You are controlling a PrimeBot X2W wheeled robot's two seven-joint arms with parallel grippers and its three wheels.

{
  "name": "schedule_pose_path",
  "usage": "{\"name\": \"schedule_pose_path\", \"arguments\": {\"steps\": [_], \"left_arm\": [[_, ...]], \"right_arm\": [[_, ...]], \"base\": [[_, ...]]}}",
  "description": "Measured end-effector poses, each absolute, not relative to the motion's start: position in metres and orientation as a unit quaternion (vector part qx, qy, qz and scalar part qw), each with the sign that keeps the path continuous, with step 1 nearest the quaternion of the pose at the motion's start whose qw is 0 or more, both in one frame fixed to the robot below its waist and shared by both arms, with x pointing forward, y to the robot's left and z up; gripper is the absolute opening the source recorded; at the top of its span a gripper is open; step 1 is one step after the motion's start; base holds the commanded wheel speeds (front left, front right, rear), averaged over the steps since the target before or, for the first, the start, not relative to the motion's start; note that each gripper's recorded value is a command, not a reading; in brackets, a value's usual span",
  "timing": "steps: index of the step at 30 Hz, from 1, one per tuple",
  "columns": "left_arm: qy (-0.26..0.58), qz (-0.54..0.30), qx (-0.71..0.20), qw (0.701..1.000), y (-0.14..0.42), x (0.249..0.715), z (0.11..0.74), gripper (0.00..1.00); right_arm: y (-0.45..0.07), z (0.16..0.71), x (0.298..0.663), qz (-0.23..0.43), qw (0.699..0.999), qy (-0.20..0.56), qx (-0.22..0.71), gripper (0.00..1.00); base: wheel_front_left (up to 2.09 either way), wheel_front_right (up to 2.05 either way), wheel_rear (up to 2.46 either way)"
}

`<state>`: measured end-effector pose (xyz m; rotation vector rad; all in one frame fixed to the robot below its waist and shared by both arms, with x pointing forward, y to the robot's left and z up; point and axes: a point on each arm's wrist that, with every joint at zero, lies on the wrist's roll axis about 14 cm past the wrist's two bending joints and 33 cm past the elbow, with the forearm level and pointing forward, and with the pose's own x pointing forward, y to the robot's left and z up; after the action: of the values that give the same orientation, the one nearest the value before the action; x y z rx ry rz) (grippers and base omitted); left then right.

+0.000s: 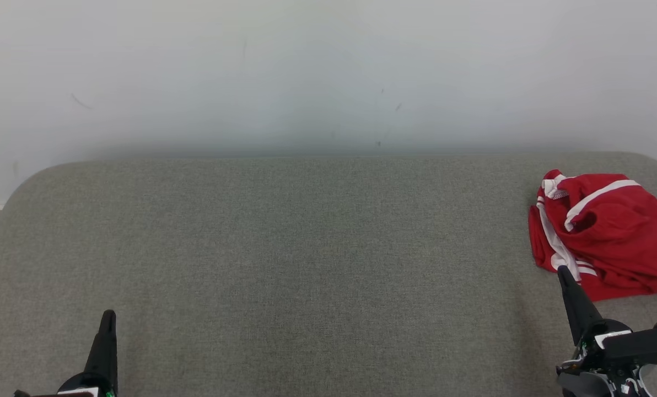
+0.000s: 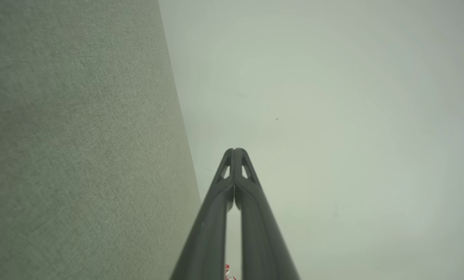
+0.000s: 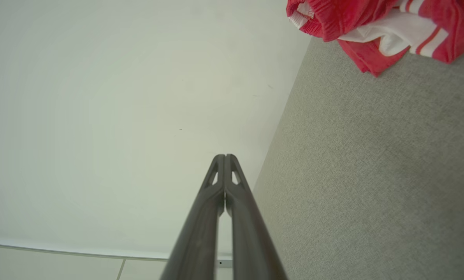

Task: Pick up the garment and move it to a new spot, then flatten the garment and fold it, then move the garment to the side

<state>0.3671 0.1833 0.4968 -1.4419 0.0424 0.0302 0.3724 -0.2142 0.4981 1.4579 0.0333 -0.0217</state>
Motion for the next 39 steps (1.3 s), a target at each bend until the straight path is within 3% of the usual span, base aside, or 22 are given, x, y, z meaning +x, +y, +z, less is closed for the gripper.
{"name": "schedule_pose_path", "arguments": {"steps": [19, 39], "left_arm": [[-0.002, 0.009, -0.708, 0.706, 0.1861, 0.3708, 0.5010, 0.00], [-0.003, 0.009, -0.709, 0.705, 0.1863, 0.3708, 0.5010, 0.00]], "right_arm": [[-0.2130, 0.5016, 0.3762, 0.001, 0.706, 0.010, 0.708, 0.00], [-0.2127, 0.5023, 0.3766, 0.002, 0.706, 0.010, 0.708, 0.00]], "base": [[0.00, 0.00, 0.00], [0.00, 0.00, 0.00]]}}
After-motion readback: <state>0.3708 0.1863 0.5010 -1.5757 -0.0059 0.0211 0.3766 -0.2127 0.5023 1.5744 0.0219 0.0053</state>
